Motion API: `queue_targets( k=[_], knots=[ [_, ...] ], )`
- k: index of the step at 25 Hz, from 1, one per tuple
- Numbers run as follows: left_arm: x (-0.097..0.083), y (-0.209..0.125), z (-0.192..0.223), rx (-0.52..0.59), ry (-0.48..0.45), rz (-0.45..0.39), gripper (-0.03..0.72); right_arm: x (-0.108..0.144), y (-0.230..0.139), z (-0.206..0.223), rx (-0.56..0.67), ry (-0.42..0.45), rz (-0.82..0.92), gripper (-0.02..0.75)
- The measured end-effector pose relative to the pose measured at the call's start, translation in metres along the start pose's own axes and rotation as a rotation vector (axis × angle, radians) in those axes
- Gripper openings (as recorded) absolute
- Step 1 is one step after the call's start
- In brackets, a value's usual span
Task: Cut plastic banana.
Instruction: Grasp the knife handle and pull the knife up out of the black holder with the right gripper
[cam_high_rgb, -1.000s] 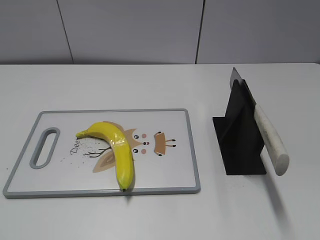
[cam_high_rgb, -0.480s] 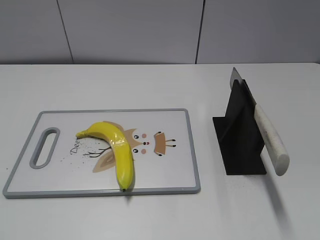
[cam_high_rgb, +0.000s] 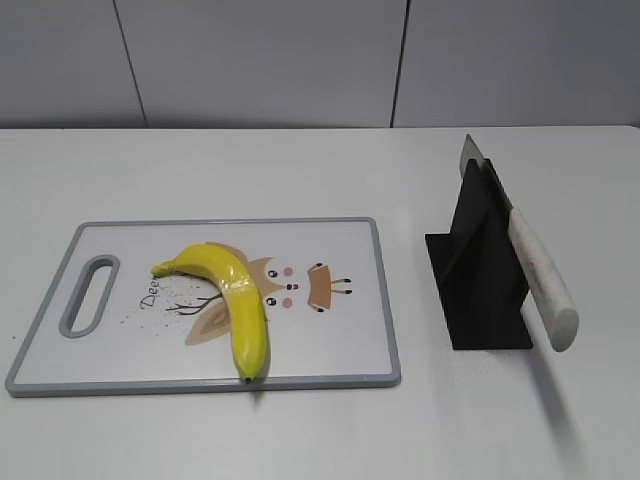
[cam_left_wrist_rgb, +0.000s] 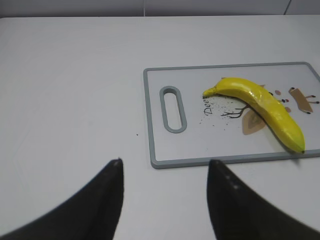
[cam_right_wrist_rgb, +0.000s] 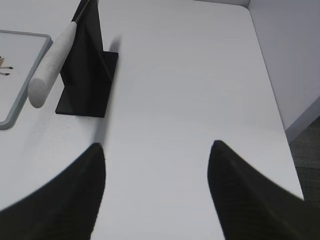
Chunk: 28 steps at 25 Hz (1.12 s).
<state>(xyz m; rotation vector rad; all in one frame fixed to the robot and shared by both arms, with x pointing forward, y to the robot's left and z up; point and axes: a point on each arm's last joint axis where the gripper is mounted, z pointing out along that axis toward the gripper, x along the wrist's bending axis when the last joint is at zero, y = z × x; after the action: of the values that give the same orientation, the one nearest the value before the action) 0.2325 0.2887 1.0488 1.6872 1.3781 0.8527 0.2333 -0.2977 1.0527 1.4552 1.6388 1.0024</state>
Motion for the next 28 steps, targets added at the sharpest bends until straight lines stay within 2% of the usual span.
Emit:
queue_targets(
  k=[4, 20, 23, 28],
  knots=[
    [0.000, 0.000, 0.000, 0.000, 0.000, 0.000, 0.579, 0.000, 0.000, 0.000, 0.000, 0.000, 0.000, 0.517],
    [0.000, 0.000, 0.000, 0.000, -0.001, -0.001, 0.587, -0.001, 0.003, 0.000, 0.010, -0.014, -0.008, 0.517],
    [0.000, 0.000, 0.000, 0.000, -0.001, -0.001, 0.587, -0.001, 0.014, 0.003, 0.076, -0.006, -0.004, 0.517],
    [0.000, 0.000, 0.000, 0.000, -0.001, -0.001, 0.587, -0.001, 0.033, 0.018, 0.311, 0.003, 0.010, 0.517]
  ],
)
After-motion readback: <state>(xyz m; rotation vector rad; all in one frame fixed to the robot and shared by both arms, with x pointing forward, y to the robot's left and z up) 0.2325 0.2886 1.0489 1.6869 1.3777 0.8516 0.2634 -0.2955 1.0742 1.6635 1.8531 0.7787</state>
